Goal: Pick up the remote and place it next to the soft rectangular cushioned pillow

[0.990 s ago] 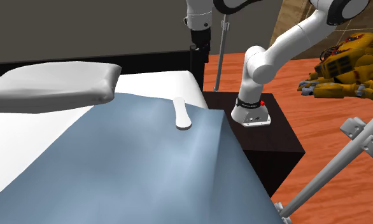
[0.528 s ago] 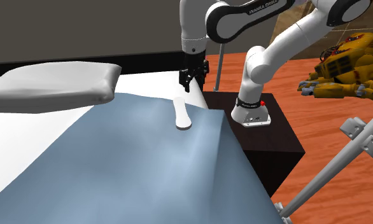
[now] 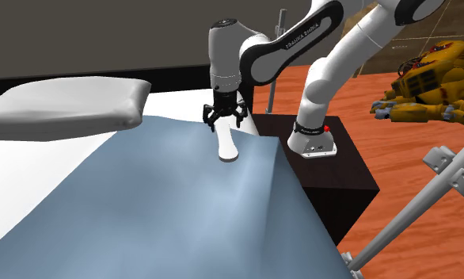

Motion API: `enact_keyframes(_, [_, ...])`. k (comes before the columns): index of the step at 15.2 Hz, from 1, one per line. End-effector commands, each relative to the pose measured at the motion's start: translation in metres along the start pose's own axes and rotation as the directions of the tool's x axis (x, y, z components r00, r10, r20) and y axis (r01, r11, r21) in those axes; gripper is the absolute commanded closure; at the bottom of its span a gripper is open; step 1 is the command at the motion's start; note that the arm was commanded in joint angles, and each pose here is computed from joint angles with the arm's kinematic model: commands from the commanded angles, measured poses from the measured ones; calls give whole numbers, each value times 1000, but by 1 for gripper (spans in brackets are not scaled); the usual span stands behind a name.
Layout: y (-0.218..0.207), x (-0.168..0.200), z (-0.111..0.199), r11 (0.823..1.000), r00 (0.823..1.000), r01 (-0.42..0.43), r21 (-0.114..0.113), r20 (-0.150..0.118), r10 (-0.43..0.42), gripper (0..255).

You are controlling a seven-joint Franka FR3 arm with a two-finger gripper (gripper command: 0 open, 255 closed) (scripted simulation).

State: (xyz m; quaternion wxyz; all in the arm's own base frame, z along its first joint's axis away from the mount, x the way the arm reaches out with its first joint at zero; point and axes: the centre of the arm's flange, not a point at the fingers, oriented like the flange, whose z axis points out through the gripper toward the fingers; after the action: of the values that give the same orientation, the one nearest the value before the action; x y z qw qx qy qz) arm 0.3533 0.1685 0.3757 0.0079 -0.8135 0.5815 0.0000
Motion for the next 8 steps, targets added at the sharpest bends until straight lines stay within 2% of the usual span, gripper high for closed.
enact_keyframes(1, [-2,-2,13,1000,1000,-26,5,-1,26,0])
enact_keyframes(6, [-2,-2,42,1000,1000,-26,5,-1,26,0])
enact_keyframes(8, [-2,-2,42,1000,1000,-26,5,-1,26,0])
